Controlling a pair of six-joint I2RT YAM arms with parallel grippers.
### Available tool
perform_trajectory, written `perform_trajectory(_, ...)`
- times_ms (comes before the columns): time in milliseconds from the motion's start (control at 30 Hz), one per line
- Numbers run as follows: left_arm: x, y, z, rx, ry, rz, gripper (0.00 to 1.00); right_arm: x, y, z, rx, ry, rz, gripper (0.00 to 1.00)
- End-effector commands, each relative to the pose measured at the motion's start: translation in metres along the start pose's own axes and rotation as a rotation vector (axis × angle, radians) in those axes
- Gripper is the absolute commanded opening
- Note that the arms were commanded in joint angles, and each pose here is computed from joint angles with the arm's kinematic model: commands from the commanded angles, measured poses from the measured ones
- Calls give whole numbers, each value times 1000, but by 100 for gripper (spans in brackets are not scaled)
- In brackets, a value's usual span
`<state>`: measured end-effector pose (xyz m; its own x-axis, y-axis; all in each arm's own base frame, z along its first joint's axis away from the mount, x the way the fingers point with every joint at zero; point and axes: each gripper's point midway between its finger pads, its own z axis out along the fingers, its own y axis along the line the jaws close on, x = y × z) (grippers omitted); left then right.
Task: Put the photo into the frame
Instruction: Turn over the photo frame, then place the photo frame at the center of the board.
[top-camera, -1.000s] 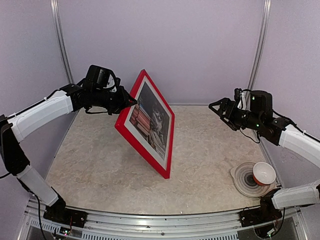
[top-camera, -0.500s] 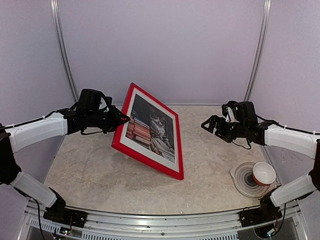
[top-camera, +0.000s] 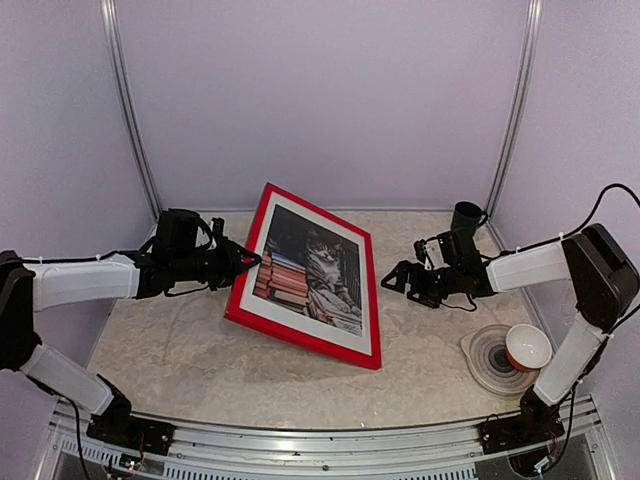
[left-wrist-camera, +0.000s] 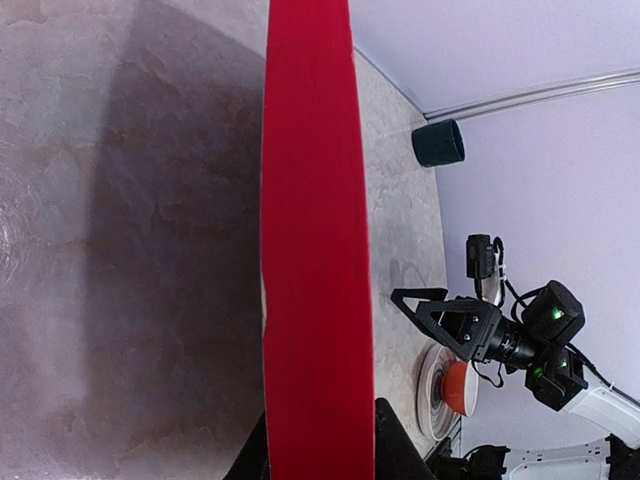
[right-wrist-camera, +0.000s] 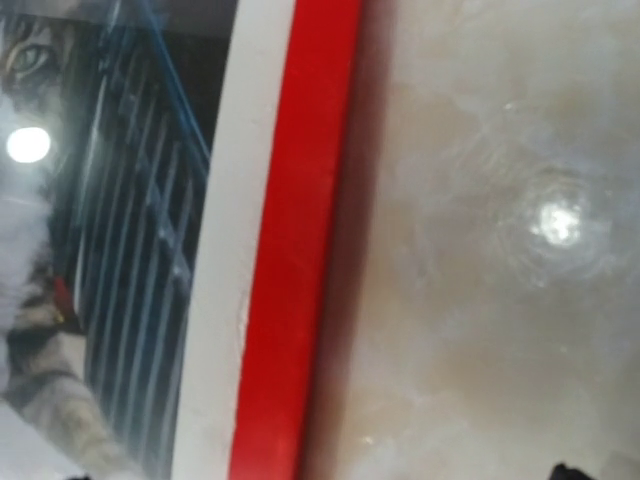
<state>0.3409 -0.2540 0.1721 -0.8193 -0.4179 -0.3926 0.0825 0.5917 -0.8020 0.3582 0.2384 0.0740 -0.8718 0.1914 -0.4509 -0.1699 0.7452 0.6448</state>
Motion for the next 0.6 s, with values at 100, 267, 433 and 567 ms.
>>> perform_trajectory(100, 24, 31, 17, 7, 31, 81, 11, -3, 13, 13, -94, -4, -23, 99)
perform_trajectory(267, 39, 49, 23, -5, 55, 71, 29, 3, 12, 20, -118, 9, -14, 99)
perform_trajectory(433, 54, 62, 28, -13, 77, 61, 31, 7, 11, 25, -136, 28, -4, 99)
perform_trajectory(567, 66, 69, 35, -17, 99, 65, 33, 10, 11, 26, -144, 35, 4, 99)
